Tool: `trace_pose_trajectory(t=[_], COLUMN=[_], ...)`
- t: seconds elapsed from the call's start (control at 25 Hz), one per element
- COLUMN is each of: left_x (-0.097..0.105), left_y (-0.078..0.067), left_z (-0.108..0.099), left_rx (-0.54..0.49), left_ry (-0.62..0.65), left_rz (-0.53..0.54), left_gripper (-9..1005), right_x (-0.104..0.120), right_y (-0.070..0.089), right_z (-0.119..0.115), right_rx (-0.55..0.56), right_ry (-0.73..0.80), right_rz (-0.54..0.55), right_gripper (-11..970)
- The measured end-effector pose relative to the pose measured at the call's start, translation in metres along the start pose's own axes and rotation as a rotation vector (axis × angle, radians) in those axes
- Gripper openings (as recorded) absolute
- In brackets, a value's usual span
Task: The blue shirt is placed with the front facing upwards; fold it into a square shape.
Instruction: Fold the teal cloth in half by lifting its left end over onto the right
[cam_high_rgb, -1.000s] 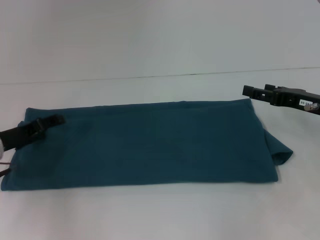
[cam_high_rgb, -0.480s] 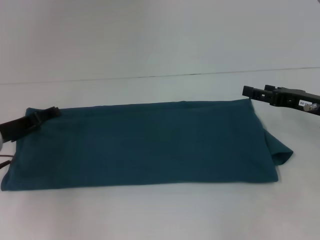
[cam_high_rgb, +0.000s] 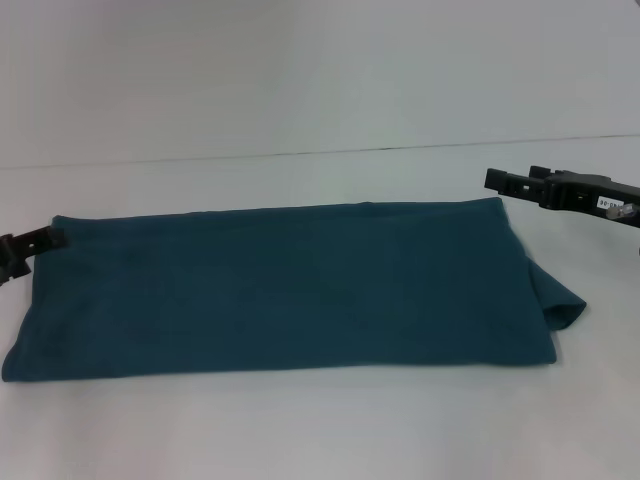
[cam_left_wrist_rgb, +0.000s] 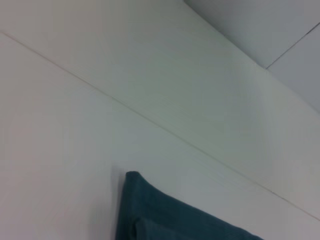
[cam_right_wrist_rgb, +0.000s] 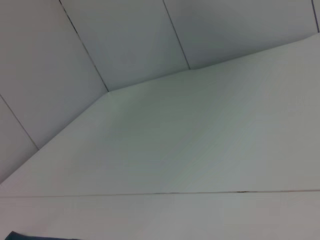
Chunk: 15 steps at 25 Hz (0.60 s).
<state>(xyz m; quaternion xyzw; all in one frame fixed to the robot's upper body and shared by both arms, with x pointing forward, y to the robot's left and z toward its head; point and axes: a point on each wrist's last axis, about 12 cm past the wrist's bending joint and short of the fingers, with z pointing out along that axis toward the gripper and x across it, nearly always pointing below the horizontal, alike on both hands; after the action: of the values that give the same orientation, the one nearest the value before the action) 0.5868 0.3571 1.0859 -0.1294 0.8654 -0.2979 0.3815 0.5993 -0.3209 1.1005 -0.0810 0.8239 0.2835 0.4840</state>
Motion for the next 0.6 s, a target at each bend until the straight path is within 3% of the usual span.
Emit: trace_pose_trajectory(t=[0.24,0.6], left_x=[-0.0004,-0.0007], left_y=[0.0048,0.0033], left_z=[-0.0101,-0.0048], left_rx=[0.005,-0.036], left_ry=[0.025,0.069], left_rz=[0.016,0.076], left_gripper=[826,825], right_x=[-0.0024,-0.0032], right_y=[0.0008,0.0024], right_z=[0.0022,0.0050], right_rx=[0.001,-0.003], right_ry=[-0.001,0.000], right_rz=[-0.010,-0.019], right_gripper=[917,917])
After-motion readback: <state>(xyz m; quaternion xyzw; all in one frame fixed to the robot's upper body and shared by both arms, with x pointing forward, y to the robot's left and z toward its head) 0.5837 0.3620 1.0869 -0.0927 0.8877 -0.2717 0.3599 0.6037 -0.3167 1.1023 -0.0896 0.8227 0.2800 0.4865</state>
